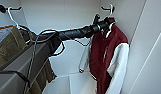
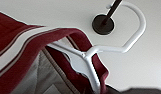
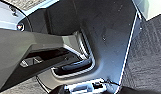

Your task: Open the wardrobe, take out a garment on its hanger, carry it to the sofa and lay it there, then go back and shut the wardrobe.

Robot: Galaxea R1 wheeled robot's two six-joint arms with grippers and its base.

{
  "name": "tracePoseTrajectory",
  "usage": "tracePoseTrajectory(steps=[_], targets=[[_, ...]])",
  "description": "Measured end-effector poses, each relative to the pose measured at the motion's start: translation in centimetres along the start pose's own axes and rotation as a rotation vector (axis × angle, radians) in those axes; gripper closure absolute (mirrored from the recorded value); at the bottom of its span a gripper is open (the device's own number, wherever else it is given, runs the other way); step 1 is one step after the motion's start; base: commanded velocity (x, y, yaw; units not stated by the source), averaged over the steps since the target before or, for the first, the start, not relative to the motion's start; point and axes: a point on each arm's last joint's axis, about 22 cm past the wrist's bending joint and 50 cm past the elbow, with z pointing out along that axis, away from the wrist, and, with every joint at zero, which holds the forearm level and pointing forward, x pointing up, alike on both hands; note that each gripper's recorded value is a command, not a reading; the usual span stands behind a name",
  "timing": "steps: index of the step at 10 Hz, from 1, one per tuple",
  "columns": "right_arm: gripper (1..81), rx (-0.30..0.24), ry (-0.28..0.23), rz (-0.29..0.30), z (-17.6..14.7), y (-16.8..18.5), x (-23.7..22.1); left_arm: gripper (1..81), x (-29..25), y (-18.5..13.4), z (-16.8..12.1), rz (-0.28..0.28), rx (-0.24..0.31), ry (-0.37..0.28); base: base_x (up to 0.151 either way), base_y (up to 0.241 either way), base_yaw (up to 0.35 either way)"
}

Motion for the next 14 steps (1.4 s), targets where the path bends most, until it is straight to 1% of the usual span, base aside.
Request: tracePoseTrajectory(steps=[3, 5, 6, 7, 9, 10, 11, 12, 13, 14], targets=[[1.0, 0.0, -0.002, 0.002, 0.0, -0.1, 0.0, 81.1, 0.1, -0.4, -0.6, 0.0, -0.001, -0.003, 0.0, 0.0, 0.0], [1.0, 0.0, -0.002, 0.003, 0.0, -0.1, 0.0, 81.1, 0.5, 0.2, -1.5, 0.003, -0.009, -0.012, 0.0, 0.0, 0.0], [1.0, -0.001, -0.002, 0.003, 0.0, -0.1, 0.0, 81.1, 1.0, 1.1, -2.1, 0.015, -0.019, -0.015, 0.0, 0.0, 0.0], [1.0, -0.002, -0.002, 0.002, 0.0, 0.1, 0.1, 81.1, 0.7, 3.4, -2.4, 0.049, -0.052, -0.041, 0.0, 0.0, 0.0], [1.0, -0.011, 0.005, 0.001, -0.2, 0.8, 0.3, 81.1, 0.2, 8.9, -2.1, 0.119, -0.126, -0.081, 0.0, 0.0, 0.0], [1.0, -0.011, 0.004, -0.003, -0.2, 0.9, 0.4, 81.1, 0.3, 9.7, -2.2, 0.141, -0.131, -0.086, 0.0, 0.0, 0.0], [1.0, -0.006, -0.002, -0.017, -0.2, 0.6, 0.5, 81.1, 0.0, 8.9, -2.7, 0.151, -0.098, -0.094, 0.0, 0.0, 0.0], [1.0, 0.004, -0.012, -0.044, -0.1, 0.1, 0.9, 81.1, 0.1, 7.5, -3.9, 0.157, -0.055, -0.091, 0.0, 0.0, 0.0], [1.0, 0.005, -0.022, -0.077, -0.1, 0.0, 1.4, 81.1, 1.0, 6.1, -5.4, 0.159, -0.003, -0.073, 0.0, 0.0, 0.0], [1.0, 0.003, -0.034, -0.11, -0.1, 0.1, 1.9, 81.1, 2.0, 5.2, -7.0, 0.165, 0.041, -0.054, 0.0, 0.0, 0.0]])
